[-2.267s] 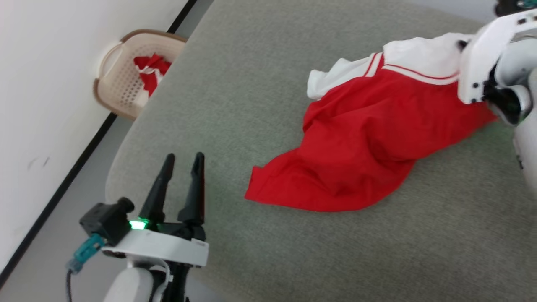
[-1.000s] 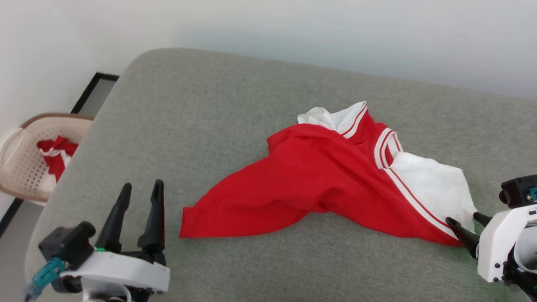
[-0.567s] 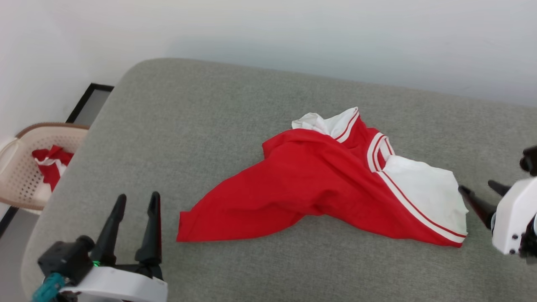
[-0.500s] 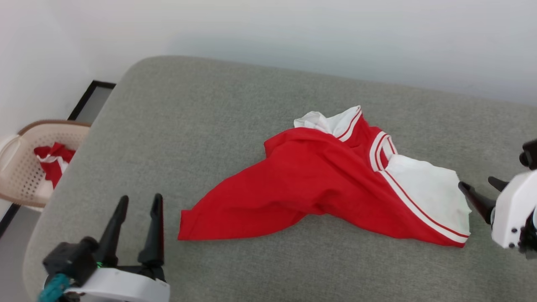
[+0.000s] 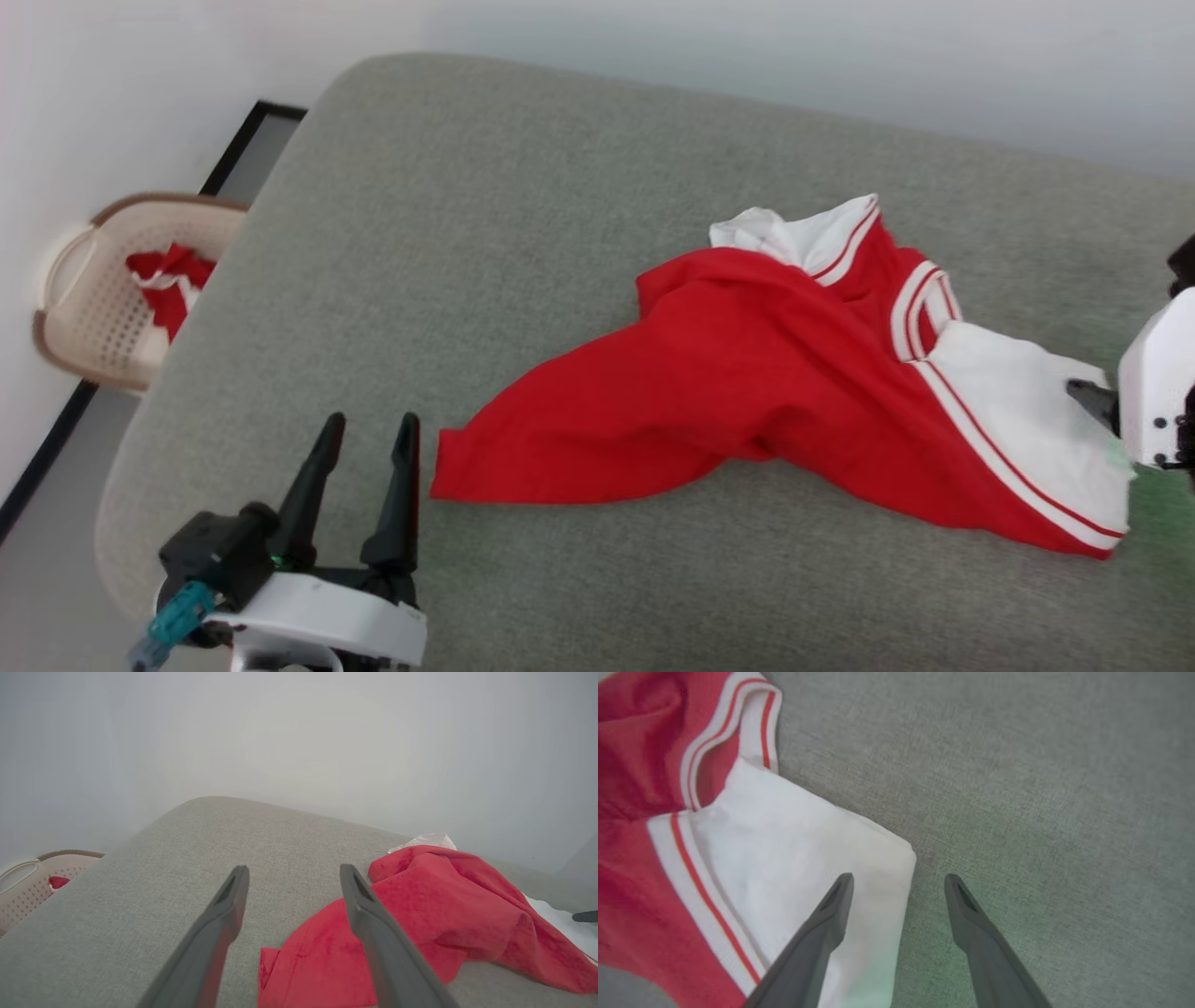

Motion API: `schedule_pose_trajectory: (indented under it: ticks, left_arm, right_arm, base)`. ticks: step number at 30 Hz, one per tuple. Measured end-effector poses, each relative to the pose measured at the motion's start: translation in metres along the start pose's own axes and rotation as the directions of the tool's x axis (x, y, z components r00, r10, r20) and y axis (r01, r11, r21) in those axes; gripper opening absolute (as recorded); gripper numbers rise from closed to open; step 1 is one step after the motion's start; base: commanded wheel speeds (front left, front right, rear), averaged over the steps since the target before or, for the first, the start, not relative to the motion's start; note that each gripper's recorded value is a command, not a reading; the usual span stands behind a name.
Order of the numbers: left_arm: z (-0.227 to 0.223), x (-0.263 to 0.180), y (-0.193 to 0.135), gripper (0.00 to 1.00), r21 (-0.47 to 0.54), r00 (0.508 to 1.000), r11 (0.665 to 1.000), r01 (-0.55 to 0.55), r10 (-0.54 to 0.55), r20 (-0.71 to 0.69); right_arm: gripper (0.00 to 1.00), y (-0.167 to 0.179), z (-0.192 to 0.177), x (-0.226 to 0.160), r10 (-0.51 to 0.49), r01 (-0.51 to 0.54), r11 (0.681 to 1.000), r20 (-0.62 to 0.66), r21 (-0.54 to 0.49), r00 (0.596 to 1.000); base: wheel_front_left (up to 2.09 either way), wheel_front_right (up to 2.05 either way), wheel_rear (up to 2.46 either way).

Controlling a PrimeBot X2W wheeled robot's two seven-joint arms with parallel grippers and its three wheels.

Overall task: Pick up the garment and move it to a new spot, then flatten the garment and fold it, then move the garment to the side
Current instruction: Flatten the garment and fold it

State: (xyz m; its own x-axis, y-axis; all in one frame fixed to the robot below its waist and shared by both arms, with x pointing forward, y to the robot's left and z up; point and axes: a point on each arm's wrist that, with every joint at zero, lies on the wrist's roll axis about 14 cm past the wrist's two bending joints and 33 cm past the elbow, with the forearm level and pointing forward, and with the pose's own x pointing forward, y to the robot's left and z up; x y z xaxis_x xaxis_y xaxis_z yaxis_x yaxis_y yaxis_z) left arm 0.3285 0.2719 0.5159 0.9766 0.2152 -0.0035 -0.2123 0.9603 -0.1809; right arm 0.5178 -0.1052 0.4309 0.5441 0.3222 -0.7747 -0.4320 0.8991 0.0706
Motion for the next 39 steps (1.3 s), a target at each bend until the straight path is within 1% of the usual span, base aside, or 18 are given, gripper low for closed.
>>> schedule_pose_trajectory:
  ticks: [5, 6, 7, 10, 12, 15, 16, 17, 19, 22, 24, 29, 31, 33, 34, 36, 39]
  left_arm:
    - [-0.007, 0.0, 0.006, 1.0, -0.005, 0.999, 1.0, -0.027, 0.027, -0.019]
    - [-0.008, 0.0, 0.007, 1.0, -0.005, 0.999, 1.0, -0.031, 0.031, -0.019]
    - [-0.009, 0.0, 0.008, 1.0, -0.007, 0.999, 0.999, -0.035, 0.034, -0.022]
    - [-0.01, 0.001, 0.01, 1.0, -0.011, 0.999, 0.999, -0.041, 0.041, -0.024]
    - [-0.011, 0.002, 0.01, 1.0, -0.012, 0.999, 0.999, -0.042, 0.041, -0.025]
    - [-0.011, 0.005, 0.009, 1.0, -0.017, 0.999, 0.999, -0.038, 0.038, -0.023]
    - [-0.011, 0.006, 0.008, 1.0, -0.017, 0.999, 0.999, -0.035, 0.035, -0.021]
    - [-0.011, 0.006, 0.008, 1.0, -0.017, 0.999, 0.999, -0.035, 0.035, -0.021]
    - [-0.01, 0.008, 0.007, 1.0, -0.016, 0.999, 0.999, -0.032, 0.032, -0.017]
    - [-0.007, 0.009, 0.007, 1.0, -0.015, 1.0, 0.999, -0.028, 0.028, -0.008]
    - [-0.005, 0.009, 0.006, 1.0, -0.016, 1.0, 1.0, -0.024, 0.024, -0.003]
    - [-0.003, 0.009, 0.003, 1.0, -0.025, 1.0, 1.0, -0.011, 0.012, 0.006]
    - [-0.004, 0.01, 0.0, 1.0, -0.023, 1.0, 1.0, -0.002, 0.002, 0.0]
    - [-0.003, 0.011, -0.004, 1.0, -0.032, 1.0, 0.999, 0.012, -0.012, 0.004]
    - [-0.003, 0.012, -0.006, 1.0, -0.032, 1.0, 0.999, 0.02, -0.02, 0.002]
    - [0.0, 0.015, -0.009, 1.0, -0.034, 0.999, 0.999, 0.033, -0.032, 0.01]
    - [0.002, 0.018, -0.017, 1.0, -0.043, 0.998, 0.997, 0.057, -0.057, 0.015]
  right_arm:
    - [1.0, -0.007, -0.024, 0.02, -0.007, 0.01, 1.0, -0.169, 0.02, 0.986]
    - [0.76, -0.007, -0.023, 0.022, -0.007, 0.011, 1.0, -0.182, 0.02, 0.983]
    - [0.0, -0.009, -0.024, 0.023, -0.01, 0.015, 1.0, -0.197, 0.023, 0.98]
    - [0.0, -0.007, -0.026, 0.026, -0.005, 0.01, 1.0, -0.229, 0.02, 0.974]
    - [0.0, -0.004, -0.023, 0.027, 0.008, -0.003, 1.0, -0.206, 0.027, 0.978]
    - [0.0, -0.001, -0.012, 0.027, 0.009, -0.008, 1.0, -0.138, 0.008, 0.99]
    - [0.0, 0.003, 0.001, 0.023, 0.019, -0.02, 1.0, -0.07, -0.009, 0.997]
    - [0.0, 0.003, 0.001, 0.023, 0.019, -0.02, 1.0, -0.07, -0.009, 0.997]
    - [0.0, 0.01, 0.016, 0.015, 0.045, -0.044, 0.998, 0.002, -0.04, 0.999]
    - [0.0, 0.027, 0.039, -0.004, 0.103, -0.089, 0.989, 0.122, -0.116, 0.987]
    - [0.0, 0.038, 0.043, -0.018, 0.146, -0.115, 0.976, 0.167, -0.183, 0.975]
    - [0.0, 0.065, 0.032, -0.055, 0.284, -0.219, 0.938, 0.231, -0.268, 0.931]
    - [0.0, 0.07, 0.019, -0.069, 0.318, -0.246, 0.924, 0.231, -0.291, 0.919]
    - [0.0, 0.072, 0.002, -0.079, 0.334, -0.26, 0.913, 0.21, -0.314, 0.919]
    - [0.0, 0.073, -0.006, -0.083, 0.343, -0.273, 0.911, 0.202, -0.308, 0.917]
    - [0.0, 0.07, -0.028, -0.089, 0.341, -0.279, 0.907, 0.161, -0.314, 0.926]
    - [0.0, 0.071, -0.064, -0.097, 0.354, -0.316, 0.909, 0.104, -0.27, 0.929]
  base:
    - [0.0, 0.0, 0.0]
    - [0.0, 0.0, 0.0]
    - [0.0, 0.0, 0.0]
    - [0.0, 0.0, 0.0]
    - [0.0, 0.0, 0.0]
    - [0.0, 0.0, 0.0]
    - [0.0, 0.0, 0.0]
    - [0.0, 0.0, 0.0]
    - [0.0, 0.0, 0.0]
    - [0.0, 0.0, 0.0]
    - [0.0, 0.0, 0.0]
    - [0.0, 0.0, 0.0]
    - [0.0, 0.0, 0.0]
    - [0.0, 0.0, 0.0]
    - [0.0, 0.0, 0.0]
    - [0.0, 0.0, 0.0]
    - [0.0, 0.0, 0.0]
